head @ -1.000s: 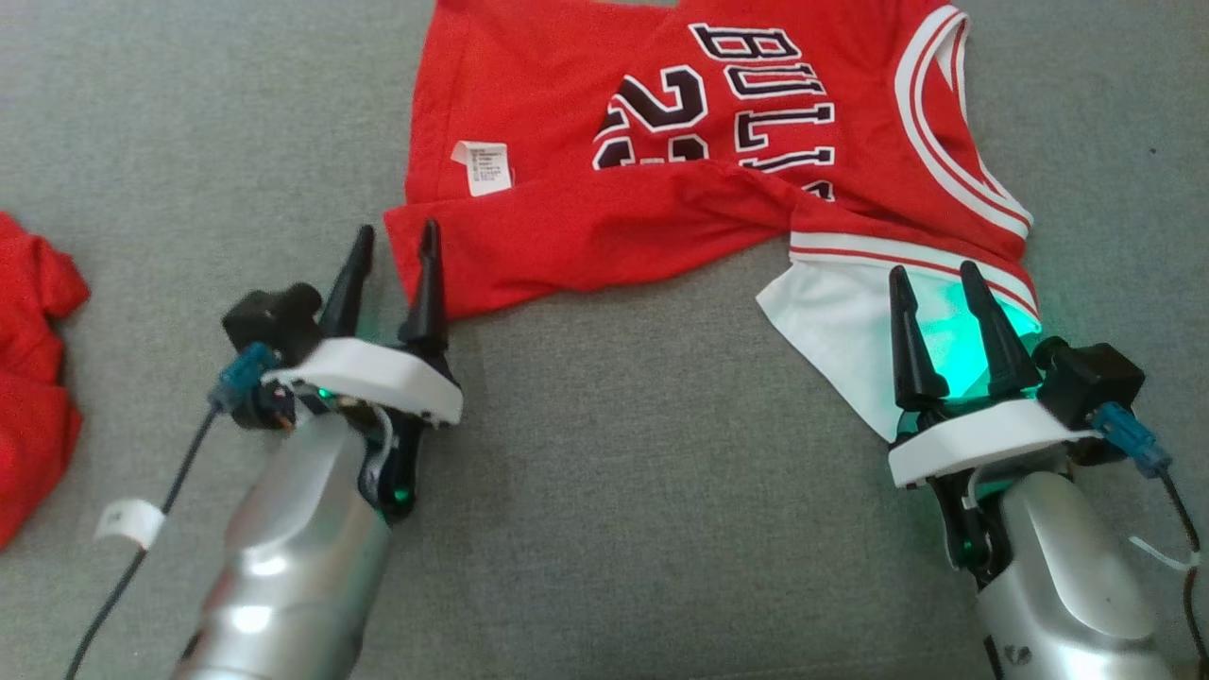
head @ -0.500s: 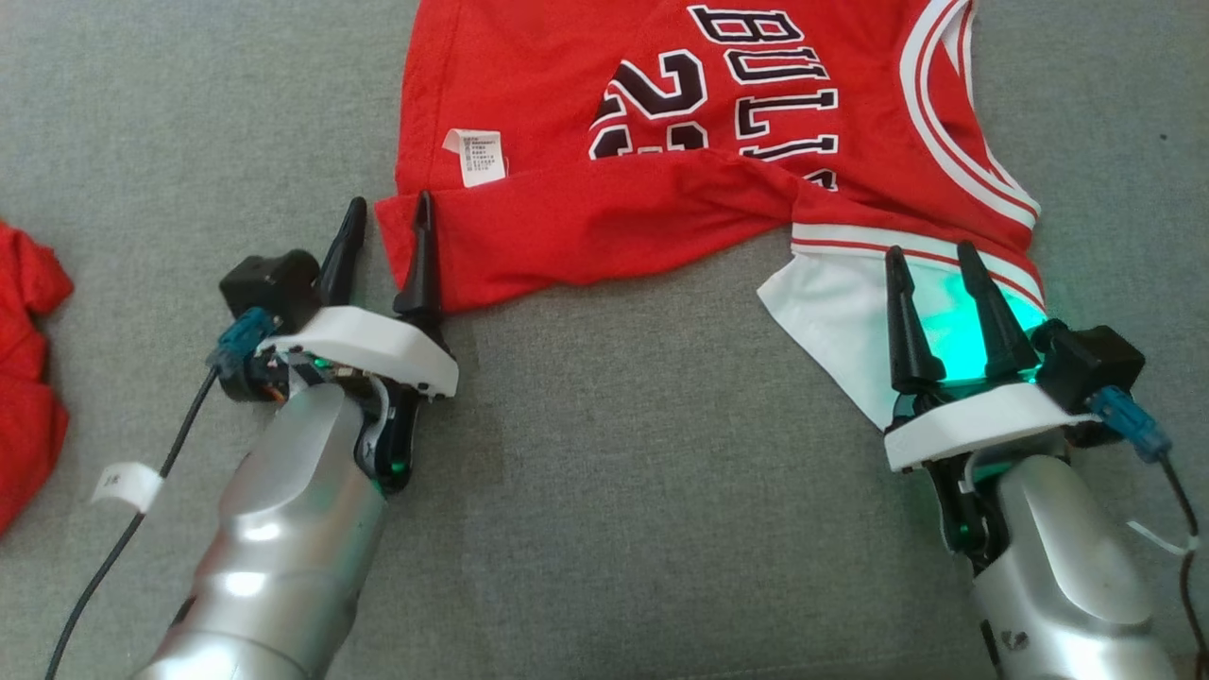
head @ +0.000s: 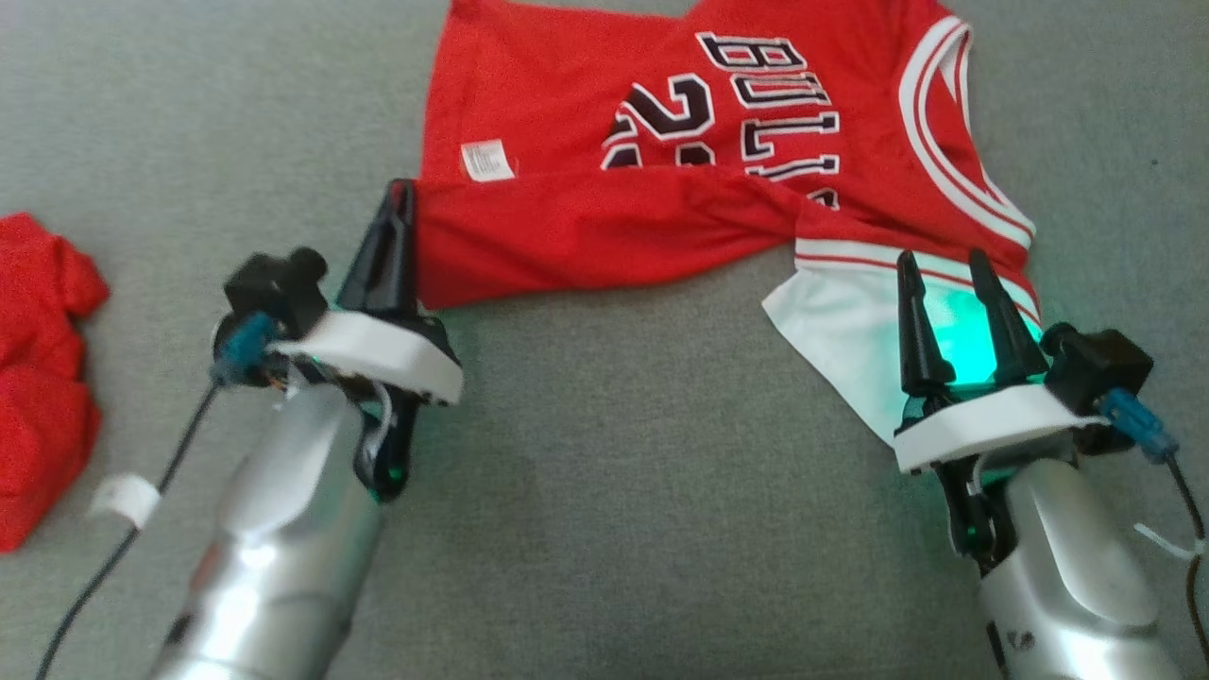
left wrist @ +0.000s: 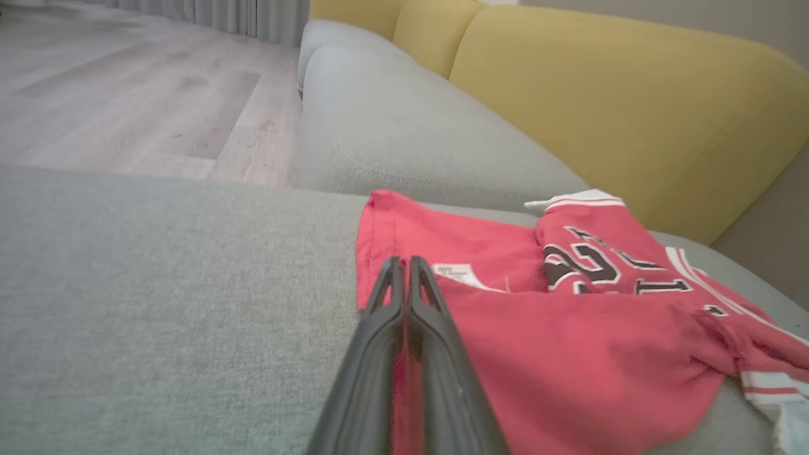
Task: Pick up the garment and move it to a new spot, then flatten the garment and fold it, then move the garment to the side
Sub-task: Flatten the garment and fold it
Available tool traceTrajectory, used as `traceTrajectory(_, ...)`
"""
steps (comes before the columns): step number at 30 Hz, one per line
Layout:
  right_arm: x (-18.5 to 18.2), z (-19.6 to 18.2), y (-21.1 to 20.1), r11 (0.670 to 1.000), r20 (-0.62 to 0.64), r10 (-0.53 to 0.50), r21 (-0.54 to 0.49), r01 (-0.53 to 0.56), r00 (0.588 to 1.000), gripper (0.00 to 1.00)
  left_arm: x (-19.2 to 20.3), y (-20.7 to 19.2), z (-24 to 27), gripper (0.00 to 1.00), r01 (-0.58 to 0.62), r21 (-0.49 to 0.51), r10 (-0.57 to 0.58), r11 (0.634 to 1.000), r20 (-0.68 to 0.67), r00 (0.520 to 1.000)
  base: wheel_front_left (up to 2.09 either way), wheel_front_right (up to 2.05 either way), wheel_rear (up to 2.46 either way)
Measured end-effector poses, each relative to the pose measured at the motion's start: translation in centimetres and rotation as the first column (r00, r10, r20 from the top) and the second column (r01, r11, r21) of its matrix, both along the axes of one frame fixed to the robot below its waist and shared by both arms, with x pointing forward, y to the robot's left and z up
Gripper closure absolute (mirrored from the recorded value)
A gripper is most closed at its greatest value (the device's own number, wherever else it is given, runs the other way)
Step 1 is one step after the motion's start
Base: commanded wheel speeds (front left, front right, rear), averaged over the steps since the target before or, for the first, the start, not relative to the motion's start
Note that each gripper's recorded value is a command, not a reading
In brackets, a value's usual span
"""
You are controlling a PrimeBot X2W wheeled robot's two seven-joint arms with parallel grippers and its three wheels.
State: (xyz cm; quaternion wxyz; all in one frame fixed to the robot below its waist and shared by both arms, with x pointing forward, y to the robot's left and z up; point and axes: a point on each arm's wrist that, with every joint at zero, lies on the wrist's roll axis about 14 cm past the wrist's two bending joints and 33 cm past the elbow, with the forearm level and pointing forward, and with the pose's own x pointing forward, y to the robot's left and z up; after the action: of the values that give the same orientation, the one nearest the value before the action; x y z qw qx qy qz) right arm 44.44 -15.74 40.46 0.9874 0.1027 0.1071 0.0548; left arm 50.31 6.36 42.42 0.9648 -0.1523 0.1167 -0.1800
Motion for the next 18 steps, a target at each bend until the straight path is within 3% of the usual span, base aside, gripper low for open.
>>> traceTrajectory(10,-2.5,1.5,1.6,0.999,0.016,0.029,0.023,-0.03,0.999,0.0,-6.1,-1.5,6.6,1.0,0.1,0.04,-0.107,0.994,0.218,0.97,0.0,0.0,0.0)
traceTrajectory(18,-4.6,2.2,2.1,0.999,0.025,0.032,0.039,-0.033,0.999,0.0,-13.5,-1.6,2.1,1.0,0.186,0.11,-0.196,0.976,0.093,0.976,0.0,0.0,0.0)
